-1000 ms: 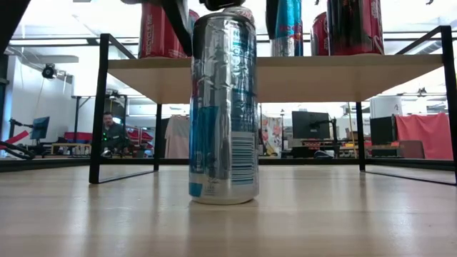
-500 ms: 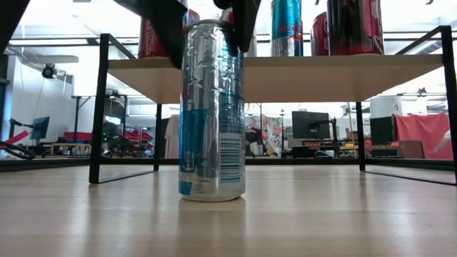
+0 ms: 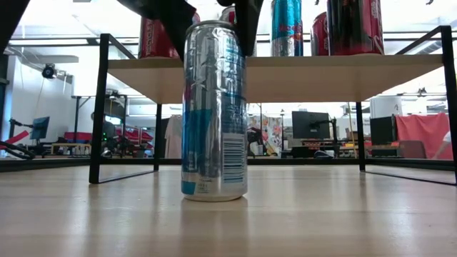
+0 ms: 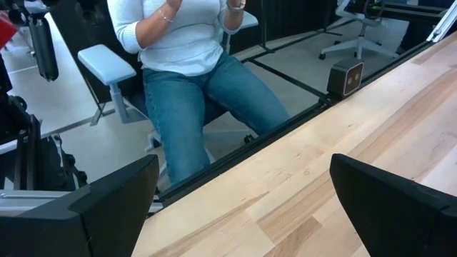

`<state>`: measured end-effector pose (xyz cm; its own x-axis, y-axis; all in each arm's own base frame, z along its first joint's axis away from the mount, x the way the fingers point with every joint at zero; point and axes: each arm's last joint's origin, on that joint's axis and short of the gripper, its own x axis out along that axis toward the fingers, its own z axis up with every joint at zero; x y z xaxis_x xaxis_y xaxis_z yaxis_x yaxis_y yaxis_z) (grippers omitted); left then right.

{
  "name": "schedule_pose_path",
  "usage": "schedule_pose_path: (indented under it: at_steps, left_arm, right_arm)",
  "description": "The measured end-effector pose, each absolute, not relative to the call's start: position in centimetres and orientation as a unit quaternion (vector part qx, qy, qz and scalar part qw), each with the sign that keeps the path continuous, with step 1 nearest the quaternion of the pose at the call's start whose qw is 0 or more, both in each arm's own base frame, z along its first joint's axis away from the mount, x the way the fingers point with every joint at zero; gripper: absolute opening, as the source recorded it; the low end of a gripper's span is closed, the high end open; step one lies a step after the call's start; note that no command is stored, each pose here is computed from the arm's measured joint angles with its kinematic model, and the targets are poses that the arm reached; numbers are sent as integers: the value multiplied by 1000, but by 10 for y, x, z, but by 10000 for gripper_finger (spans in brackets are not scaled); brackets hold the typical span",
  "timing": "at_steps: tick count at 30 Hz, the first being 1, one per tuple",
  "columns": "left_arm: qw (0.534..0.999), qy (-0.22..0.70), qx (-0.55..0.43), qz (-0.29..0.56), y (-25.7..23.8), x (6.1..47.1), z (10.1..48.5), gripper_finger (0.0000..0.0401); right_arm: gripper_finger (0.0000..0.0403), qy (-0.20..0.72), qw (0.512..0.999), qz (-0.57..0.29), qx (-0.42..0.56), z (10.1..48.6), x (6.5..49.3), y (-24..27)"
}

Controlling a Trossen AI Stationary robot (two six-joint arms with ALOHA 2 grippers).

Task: Place canned beverage on shelf
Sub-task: Put the blue soda can on the shelf

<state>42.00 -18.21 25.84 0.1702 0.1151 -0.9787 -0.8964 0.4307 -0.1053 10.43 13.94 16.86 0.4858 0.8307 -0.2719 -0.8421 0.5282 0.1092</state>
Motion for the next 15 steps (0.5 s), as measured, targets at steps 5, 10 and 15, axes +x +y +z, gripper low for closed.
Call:
schedule_pose_path:
  at_steps: [5,10,15]
  left_arm:
    - [648,504,-404,404,-182,419,258,221]
    - [589,471,-469,459,-182,417,258,221]
    - [494,406,-563,525,-183,416,259,227]
  right_arm:
    - [400,147,862,485,-19,169,104,139]
    - [400,147,862,485,-19,169,104,139]
    - [400,147,862,485,-19,169,104,139]
